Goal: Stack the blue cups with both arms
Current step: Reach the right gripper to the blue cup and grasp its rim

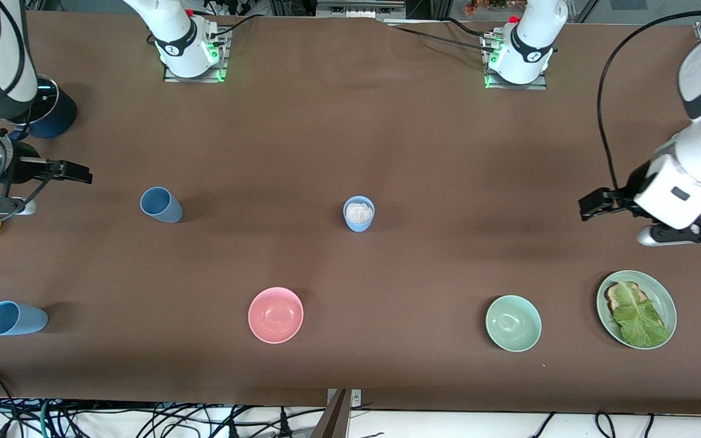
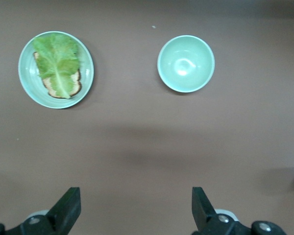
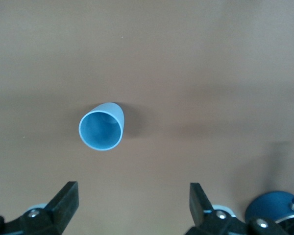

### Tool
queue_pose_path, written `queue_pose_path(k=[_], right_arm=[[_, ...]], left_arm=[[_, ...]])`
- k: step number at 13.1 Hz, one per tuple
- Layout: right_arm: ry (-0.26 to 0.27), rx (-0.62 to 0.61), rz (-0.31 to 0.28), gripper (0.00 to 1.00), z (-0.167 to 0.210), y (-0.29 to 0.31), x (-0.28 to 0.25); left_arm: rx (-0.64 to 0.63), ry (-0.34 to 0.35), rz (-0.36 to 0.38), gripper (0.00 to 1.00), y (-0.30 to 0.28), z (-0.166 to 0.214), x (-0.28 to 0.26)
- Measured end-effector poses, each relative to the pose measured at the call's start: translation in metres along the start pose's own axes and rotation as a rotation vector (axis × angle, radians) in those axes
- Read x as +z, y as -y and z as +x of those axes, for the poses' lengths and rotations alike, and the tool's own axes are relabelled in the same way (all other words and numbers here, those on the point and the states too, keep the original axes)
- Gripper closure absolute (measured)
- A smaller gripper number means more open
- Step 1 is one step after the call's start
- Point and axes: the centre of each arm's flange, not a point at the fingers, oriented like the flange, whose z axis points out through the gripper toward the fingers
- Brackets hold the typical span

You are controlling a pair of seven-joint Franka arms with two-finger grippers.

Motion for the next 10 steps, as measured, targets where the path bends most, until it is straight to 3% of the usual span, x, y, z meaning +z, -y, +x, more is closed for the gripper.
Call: queue_pose_path(k=[4, 8, 10], right_arm=[[-0.087, 0.019, -0.004, 0.00, 0.006, 0.003, 0.058], [-0.164, 0.004, -0.008, 0.00, -0.008, 0.012, 0.146], [-0.170, -0.013, -0.008, 0.00, -0.014, 0.021, 0.162]], left_arm=[[-0.008, 0.054, 0.008, 0.00, 0.041, -0.001, 0.005], [0.035, 0.094, 0.022, 0.00, 0.017, -0.021, -0.011], [0.054, 0.125, 0.030, 0.00, 0.007, -0.030, -0.014]])
